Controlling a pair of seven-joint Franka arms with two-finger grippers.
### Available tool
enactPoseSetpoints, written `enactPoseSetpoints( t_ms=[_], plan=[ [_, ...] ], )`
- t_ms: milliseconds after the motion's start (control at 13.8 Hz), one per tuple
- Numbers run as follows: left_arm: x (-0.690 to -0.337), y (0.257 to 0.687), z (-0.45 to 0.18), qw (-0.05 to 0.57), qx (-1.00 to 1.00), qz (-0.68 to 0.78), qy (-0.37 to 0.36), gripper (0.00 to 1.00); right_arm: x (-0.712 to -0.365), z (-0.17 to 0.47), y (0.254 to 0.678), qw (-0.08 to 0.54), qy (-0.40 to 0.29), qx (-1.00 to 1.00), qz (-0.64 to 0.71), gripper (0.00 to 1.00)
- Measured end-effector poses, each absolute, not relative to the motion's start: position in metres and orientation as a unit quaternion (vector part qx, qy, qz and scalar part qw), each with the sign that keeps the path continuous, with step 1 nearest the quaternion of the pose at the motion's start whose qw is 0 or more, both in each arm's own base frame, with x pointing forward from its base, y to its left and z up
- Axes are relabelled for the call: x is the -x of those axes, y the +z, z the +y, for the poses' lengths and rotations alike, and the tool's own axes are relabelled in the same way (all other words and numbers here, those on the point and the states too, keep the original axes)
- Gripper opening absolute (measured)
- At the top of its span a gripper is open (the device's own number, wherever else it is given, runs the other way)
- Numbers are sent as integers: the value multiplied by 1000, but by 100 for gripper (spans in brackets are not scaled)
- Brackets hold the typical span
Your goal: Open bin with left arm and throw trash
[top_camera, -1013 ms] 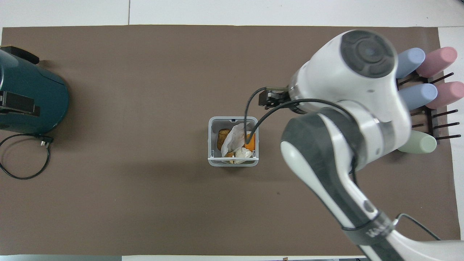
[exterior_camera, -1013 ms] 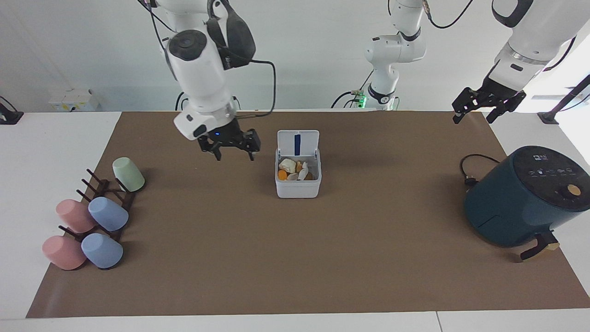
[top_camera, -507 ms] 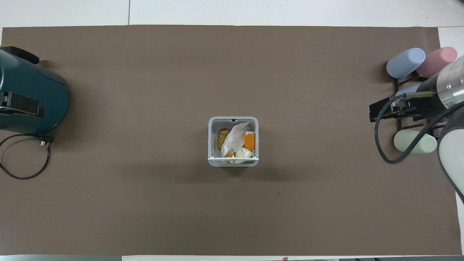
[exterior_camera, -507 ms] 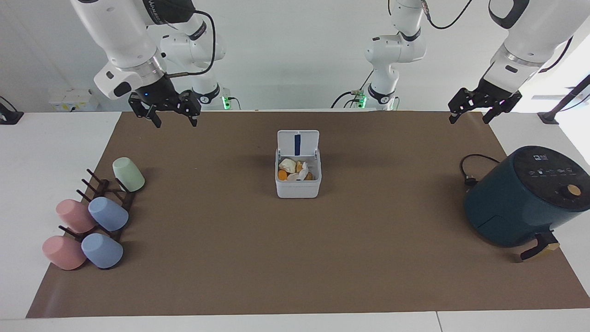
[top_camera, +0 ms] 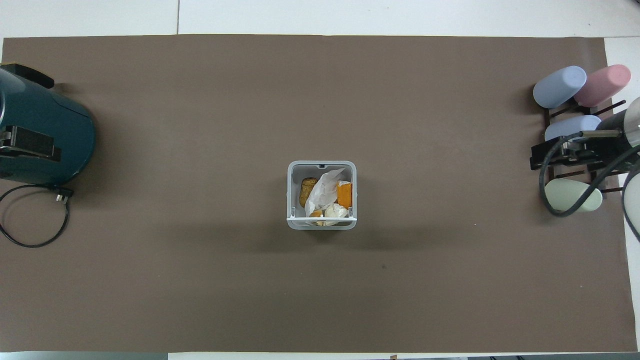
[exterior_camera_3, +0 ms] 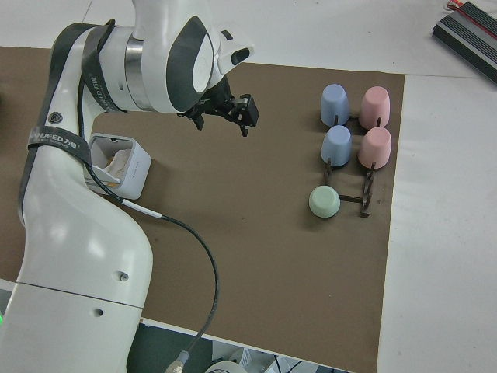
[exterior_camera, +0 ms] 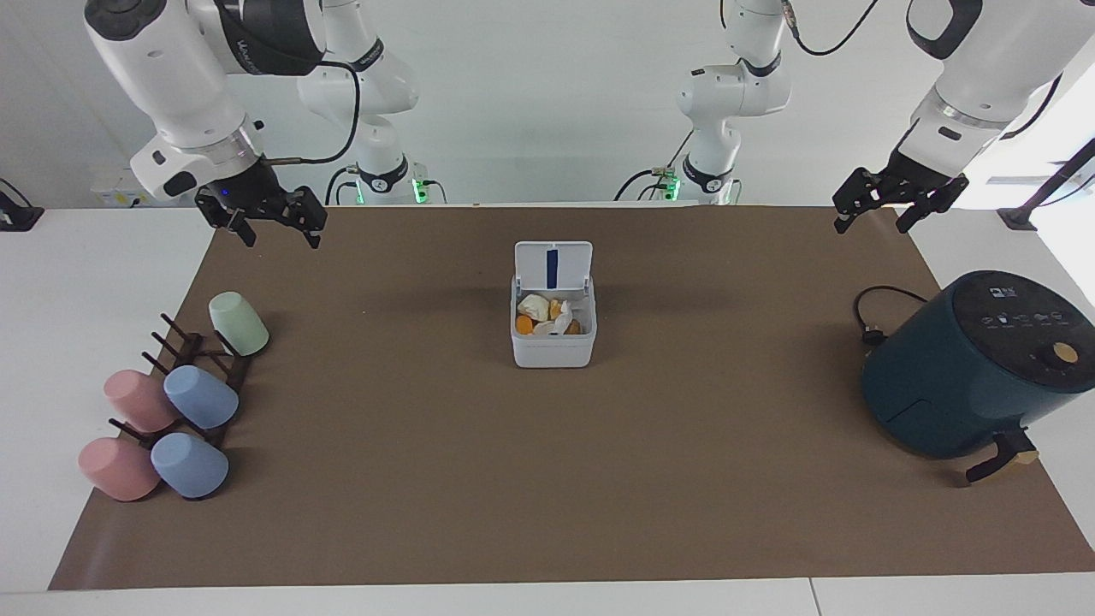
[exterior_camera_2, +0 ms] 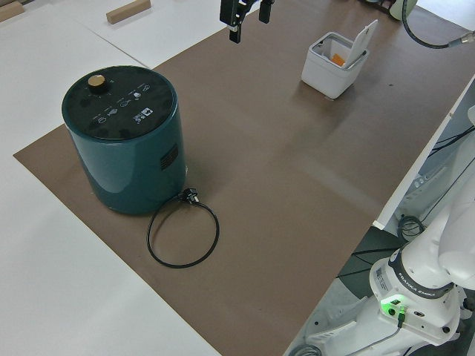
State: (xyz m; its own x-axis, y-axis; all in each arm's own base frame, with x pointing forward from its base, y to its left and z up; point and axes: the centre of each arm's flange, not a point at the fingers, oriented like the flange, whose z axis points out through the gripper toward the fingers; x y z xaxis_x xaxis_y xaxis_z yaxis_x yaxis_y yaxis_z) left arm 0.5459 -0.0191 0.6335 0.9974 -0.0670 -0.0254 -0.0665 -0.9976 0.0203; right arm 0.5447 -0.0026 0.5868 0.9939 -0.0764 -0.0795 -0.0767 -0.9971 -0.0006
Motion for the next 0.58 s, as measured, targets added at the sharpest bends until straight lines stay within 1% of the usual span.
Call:
enactPoseSetpoints(
  t_ms=[289, 579],
  plan=[
    [-546, 634, -19, 10, -999, -33, -12, 100, -545, -4, 585, 2, 44, 998, 39, 100],
    [-546, 634, -19, 10, -999, -33, -12, 100, -544, -18, 587, 3, 42, 998, 40, 100]
  ],
)
